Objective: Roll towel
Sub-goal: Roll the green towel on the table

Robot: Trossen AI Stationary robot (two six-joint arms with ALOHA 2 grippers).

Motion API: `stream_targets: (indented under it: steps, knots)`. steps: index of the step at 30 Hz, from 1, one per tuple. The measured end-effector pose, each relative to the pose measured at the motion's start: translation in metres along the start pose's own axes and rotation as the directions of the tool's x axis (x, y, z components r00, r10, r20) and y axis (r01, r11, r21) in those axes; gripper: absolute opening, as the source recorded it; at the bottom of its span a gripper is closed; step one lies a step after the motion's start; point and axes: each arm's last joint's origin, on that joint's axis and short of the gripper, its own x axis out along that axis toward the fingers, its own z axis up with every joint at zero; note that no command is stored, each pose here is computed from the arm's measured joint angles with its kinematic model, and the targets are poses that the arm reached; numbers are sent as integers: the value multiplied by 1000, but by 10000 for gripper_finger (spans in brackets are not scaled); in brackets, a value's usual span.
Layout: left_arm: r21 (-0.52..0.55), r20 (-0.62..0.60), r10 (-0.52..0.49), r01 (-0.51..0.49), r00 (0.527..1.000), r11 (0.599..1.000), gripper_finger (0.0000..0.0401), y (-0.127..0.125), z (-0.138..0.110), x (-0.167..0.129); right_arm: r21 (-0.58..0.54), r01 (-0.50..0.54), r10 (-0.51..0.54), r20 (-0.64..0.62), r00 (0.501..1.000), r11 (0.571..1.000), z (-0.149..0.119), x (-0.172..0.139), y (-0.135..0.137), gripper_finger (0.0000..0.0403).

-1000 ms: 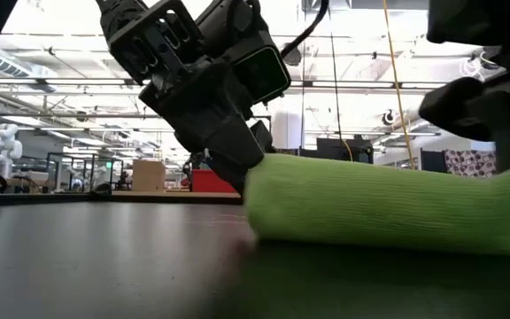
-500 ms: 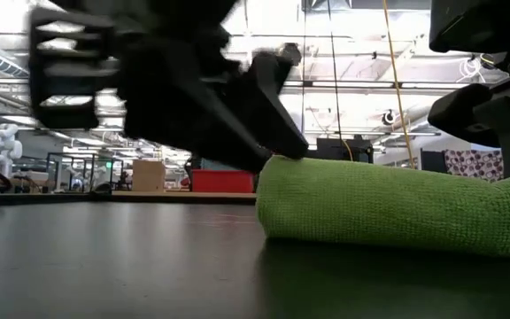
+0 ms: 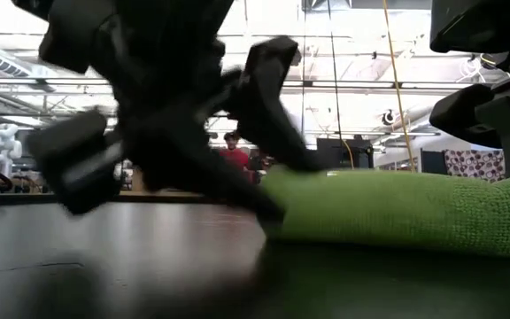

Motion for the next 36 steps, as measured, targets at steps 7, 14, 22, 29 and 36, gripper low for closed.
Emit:
stream_targets:
  steps: [7,14,22,29,36]
  knots:
    - [-19,-4,-53,53,999,998,208,-9,-14,16,2,-10,10,6,1000,1000,0,0,1,20]
    - [-181,-14,0,-2,1000,983,196,5,-21,20,-8,-28,28,18,999,1000,0,-1,4,20]
    - [-171,-58,-58,47,997,984,27,22,-29,23,-62,-36,39,57,998,997,-1,-18,7,47]
    - [-369,-22,-253,228,967,901,18,43,-40,21,-109,11,1,110,994,994,-5,-46,7,154]
    - [-593,173,-422,436,890,677,18,58,-61,17,-205,179,-125,253,959,962,-18,-54,17,235]
